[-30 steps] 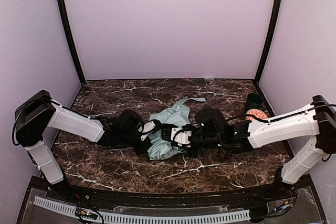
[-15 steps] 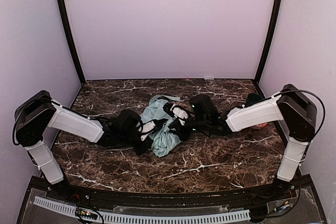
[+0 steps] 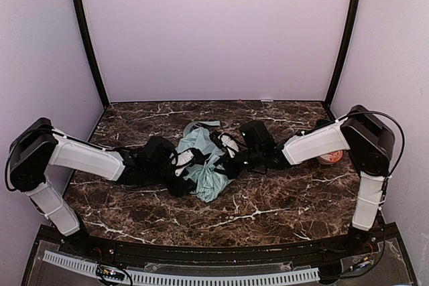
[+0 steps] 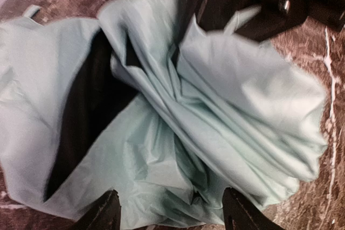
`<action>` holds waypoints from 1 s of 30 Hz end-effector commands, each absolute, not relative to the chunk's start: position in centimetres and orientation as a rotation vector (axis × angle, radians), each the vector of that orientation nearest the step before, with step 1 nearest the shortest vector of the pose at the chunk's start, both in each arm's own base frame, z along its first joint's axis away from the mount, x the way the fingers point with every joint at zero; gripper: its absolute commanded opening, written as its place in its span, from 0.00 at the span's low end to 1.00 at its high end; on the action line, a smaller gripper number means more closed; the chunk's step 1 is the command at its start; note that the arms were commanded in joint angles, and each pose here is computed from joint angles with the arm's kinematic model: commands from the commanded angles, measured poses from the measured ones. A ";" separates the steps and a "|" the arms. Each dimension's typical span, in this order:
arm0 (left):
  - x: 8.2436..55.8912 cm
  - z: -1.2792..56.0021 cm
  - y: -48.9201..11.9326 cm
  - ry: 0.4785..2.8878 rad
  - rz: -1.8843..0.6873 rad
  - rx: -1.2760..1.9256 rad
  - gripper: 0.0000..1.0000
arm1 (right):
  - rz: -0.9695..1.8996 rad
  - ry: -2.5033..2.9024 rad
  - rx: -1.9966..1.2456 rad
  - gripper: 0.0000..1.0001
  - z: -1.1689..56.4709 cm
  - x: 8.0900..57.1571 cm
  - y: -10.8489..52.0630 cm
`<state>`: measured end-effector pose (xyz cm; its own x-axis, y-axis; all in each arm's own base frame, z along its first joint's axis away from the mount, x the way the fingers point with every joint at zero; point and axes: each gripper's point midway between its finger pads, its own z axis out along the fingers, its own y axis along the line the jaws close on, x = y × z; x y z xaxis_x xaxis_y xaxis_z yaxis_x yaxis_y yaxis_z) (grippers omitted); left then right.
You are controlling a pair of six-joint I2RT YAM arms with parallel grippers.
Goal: Put away the umbrella
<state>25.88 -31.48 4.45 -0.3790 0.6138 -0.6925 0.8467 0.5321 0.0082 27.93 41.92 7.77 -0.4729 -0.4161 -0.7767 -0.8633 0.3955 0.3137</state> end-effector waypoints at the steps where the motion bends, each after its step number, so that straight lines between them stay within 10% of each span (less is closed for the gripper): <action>1: 26.4 11.1 -30.3 2.014 -0.420 1.072 0.69 | 0.925 2.221 -1.038 0.00 5.6 27.7 40.5; 25: 24.6 11.3 -35.7 1.755 -0.472 1.264 0.71 | 1.194 2.168 -0.888 0.00 11.2 26.7 42.2; 30: 25.4 10.0 -35.8 1.675 -0.334 1.340 0.52 | 1.217 2.153 -0.905 0.00 11.9 26.3 42.2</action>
<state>24.59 -35.40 9.48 -0.1091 0.6004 -0.7923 0.8976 0.4019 0.1810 26.34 41.98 9.32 -0.6737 -0.3372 -0.6576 -0.7322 0.4248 0.5324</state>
